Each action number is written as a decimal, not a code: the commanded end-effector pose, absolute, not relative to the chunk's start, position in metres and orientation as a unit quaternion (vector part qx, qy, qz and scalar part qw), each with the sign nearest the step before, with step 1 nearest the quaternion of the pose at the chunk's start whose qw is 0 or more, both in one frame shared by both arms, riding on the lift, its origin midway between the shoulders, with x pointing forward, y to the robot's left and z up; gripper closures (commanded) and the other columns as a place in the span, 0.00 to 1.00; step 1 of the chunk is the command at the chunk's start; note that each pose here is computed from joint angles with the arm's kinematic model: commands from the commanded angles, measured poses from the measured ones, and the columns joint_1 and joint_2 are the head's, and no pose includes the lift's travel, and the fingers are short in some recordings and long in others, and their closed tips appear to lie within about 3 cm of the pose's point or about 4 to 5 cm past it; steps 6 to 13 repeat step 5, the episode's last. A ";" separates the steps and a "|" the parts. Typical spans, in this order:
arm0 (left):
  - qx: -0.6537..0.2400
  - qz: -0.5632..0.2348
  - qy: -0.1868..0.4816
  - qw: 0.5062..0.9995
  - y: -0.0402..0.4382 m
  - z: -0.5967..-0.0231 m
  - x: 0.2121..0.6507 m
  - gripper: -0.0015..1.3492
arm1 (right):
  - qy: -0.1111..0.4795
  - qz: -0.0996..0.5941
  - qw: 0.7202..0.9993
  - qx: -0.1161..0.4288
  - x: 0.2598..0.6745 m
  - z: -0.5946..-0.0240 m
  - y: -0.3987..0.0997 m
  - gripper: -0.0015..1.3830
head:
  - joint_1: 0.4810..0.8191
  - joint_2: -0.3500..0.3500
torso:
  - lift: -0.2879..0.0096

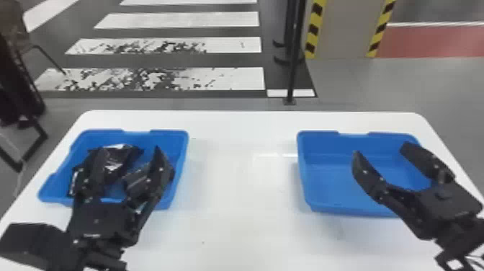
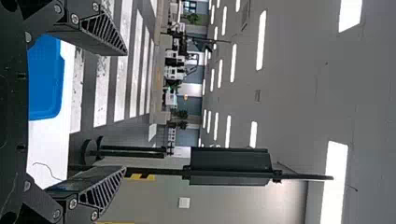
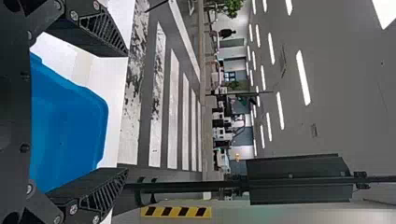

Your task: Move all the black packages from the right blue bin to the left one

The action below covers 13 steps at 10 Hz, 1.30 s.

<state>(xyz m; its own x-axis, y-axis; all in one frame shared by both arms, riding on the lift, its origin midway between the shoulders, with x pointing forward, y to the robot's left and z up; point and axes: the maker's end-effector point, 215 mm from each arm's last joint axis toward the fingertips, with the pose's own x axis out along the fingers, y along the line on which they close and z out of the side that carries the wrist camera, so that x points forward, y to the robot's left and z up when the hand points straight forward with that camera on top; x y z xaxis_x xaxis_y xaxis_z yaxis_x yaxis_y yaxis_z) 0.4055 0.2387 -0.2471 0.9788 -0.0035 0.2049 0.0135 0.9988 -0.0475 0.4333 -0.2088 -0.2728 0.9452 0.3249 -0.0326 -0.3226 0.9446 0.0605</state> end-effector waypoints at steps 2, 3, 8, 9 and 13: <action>-0.025 -0.007 -0.103 0.994 0.236 -0.247 0.406 0.16 | 0.019 0.164 0.986 0.026 0.434 -0.272 -0.209 0.12 | 0.63 0.56 | 0.39; -0.025 -0.007 -0.102 0.994 0.236 -0.248 0.406 0.16 | 0.016 0.164 0.986 0.025 0.434 -0.270 -0.209 0.12 | 0.63 0.55 | 0.39; -0.025 -0.007 -0.102 0.994 0.236 -0.248 0.406 0.16 | 0.015 0.164 0.986 0.026 0.434 -0.269 -0.209 0.12 | 0.63 0.55 | 0.39; -0.025 -0.007 -0.102 0.994 0.236 -0.248 0.406 0.16 | 0.015 0.164 0.986 0.026 0.434 -0.269 -0.209 0.12 | 0.63 0.55 | 0.39; -0.025 -0.007 -0.102 0.994 0.236 -0.248 0.406 0.16 | 0.015 0.164 0.986 0.026 0.434 -0.269 -0.209 0.12 | 0.63 0.55 | 0.39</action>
